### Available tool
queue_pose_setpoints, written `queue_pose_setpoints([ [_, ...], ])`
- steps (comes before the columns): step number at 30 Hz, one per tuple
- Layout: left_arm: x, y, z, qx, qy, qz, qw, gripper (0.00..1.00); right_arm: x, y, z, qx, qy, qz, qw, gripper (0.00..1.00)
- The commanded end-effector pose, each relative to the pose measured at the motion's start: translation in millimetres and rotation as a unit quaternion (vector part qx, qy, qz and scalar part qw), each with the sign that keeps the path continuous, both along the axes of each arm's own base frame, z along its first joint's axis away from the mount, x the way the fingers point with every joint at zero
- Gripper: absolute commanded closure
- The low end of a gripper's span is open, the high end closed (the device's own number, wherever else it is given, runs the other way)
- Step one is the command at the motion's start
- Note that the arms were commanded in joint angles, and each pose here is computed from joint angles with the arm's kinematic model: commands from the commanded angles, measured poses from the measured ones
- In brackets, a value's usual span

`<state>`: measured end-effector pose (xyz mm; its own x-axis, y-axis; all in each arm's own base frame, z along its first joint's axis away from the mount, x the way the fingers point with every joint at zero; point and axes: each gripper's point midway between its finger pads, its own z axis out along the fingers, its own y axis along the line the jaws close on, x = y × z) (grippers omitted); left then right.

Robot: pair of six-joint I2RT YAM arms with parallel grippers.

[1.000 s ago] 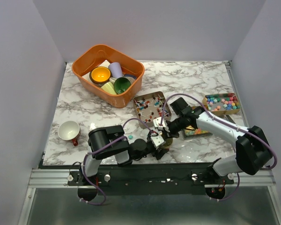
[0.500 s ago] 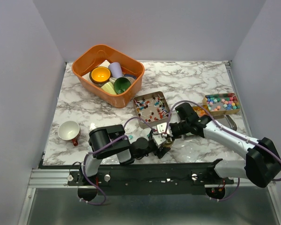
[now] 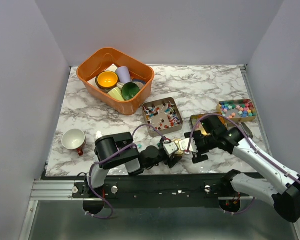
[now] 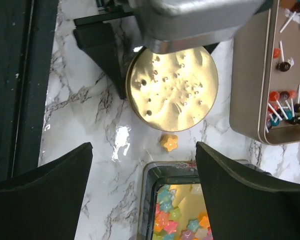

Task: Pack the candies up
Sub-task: Screw the bottle lid onto the packing bottle.

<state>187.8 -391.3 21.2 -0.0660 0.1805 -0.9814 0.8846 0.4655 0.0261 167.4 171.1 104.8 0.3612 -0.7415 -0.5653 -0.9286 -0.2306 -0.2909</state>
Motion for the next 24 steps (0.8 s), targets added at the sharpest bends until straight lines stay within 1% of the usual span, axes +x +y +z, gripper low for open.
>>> queue_pose_setpoints([
  [1, -3.8, 31.6, -56.1, 0.118, 0.018, 0.001, 0.993, 1.00, -19.3, 1.5, 6.1, -0.010, 0.033, 0.080, 0.996, 0.09],
  [4, -5.9, 30.6, -57.0, 0.118, 0.020, -0.004, 0.993, 1.00, -9.1, 12.6, -1.1, -0.015, 0.054, 0.102, 0.993, 0.08],
  [6, -7.6, 30.9, -56.8, 0.118, 0.020, -0.007, 0.993, 1.00, 6.7, 22.3, 7.6, -0.009, 0.043, 0.114, 0.993, 0.08],
  [7, -9.1, 30.1, -56.2, 0.116, 0.021, -0.010, 0.993, 1.00, 10.1, 25.0, -0.5, -0.016, 0.062, 0.117, 0.991, 0.07],
  [8, -10.0, 29.8, -55.7, 0.116, 0.020, -0.011, 0.993, 1.00, 14.7, 27.9, -0.4, -0.017, 0.058, 0.125, 0.990, 0.05],
  [12, -10.5, 29.9, -54.4, 0.117, 0.014, -0.012, 0.993, 1.00, 28.9, 36.5, -3.3, -0.023, 0.068, 0.134, 0.988, 0.05],
  [13, -9.8, 30.0, -54.0, 0.116, 0.013, -0.011, 0.993, 1.00, 29.7, 37.0, -4.7, -0.025, 0.070, 0.136, 0.988, 0.05],
  [14, -9.3, 30.2, -54.5, 0.117, 0.013, -0.010, 0.993, 1.00, 31.6, 36.4, -8.7, -0.031, 0.070, 0.140, 0.987, 0.00],
  [17, -8.7, 29.9, -55.4, 0.118, 0.013, -0.007, 0.993, 1.00, 31.1, 36.5, -14.1, -0.034, 0.075, 0.151, 0.985, 0.00],
  [22, -5.8, 31.4, -54.5, 0.119, 0.009, -0.001, 0.993, 1.00, 21.8, 32.2, -28.5, -0.056, 0.131, 0.160, 0.977, 0.00],
  [24, -5.5, 32.4, -55.9, 0.121, 0.009, 0.001, 0.993, 1.00, 22.2, 28.5, -33.7, -0.070, 0.138, 0.156, 0.976, 0.00],
])
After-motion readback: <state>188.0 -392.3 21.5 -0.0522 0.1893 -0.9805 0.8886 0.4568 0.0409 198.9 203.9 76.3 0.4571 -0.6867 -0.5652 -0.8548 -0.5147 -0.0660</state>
